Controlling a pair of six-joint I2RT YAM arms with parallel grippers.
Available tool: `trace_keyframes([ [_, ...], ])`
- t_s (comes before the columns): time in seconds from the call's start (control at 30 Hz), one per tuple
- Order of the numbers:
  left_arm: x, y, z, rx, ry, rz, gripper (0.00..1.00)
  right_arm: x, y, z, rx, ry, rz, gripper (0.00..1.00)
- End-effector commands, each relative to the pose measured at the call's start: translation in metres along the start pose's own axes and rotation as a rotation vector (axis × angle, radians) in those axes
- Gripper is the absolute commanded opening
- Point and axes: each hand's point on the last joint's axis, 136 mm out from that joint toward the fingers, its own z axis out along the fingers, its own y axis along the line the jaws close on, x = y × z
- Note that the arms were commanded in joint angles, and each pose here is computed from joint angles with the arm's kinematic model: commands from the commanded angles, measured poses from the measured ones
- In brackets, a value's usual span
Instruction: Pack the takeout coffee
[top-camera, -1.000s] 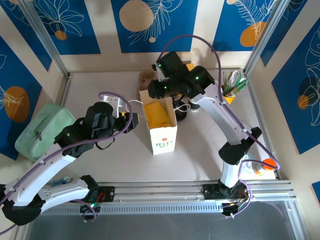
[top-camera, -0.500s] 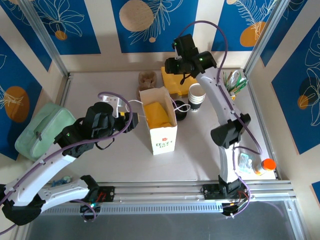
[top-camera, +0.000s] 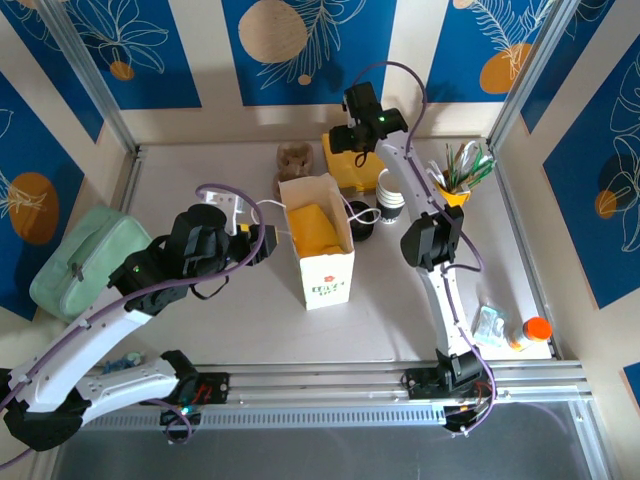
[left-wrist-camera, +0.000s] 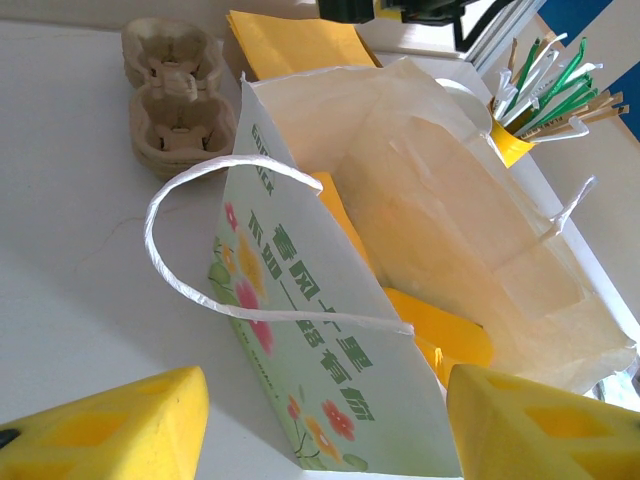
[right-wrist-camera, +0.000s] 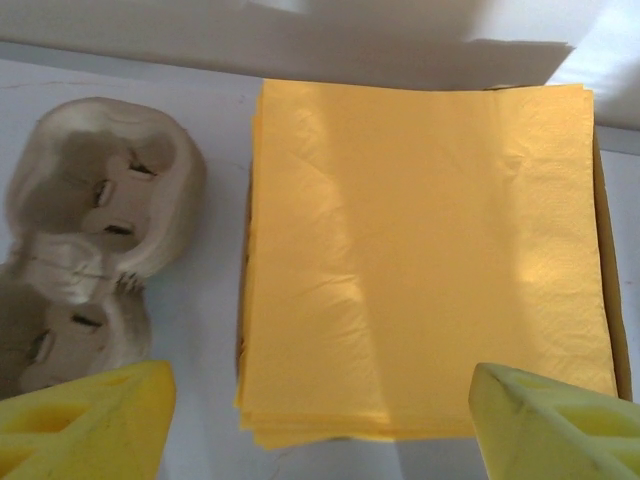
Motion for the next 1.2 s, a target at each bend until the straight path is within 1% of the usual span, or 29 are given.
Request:
trace_keyframes([
  [0.0,-0.003,0.000,-0.007,-0.004,-0.005,0.009,0.64,-0.014,-0.006,0.009,0.018,-0.056,-0.026,0.78],
  [0.13,-0.002,-0.001,-0.009,0.007,-0.006,-0.003,0.64,-0.007,-0.011,0.034,0.027,-0.044,-0.022,0.78],
  [0.4,-0.004,-0.002,-0.009,0.009,-0.012,-0.006,0.64,0.012,-0.024,0.065,0.072,0.008,-0.005,0.78],
  [0.8,-0.002,-0.001,-0.009,0.011,-0.008,-0.010,0.63,0.042,-0.040,0.091,0.115,0.095,0.022,0.78],
  [1.17,-0.001,-0.001,-0.008,0.011,-0.006,-0.012,0.63,0.059,-0.043,0.107,0.099,0.145,0.045,0.78],
])
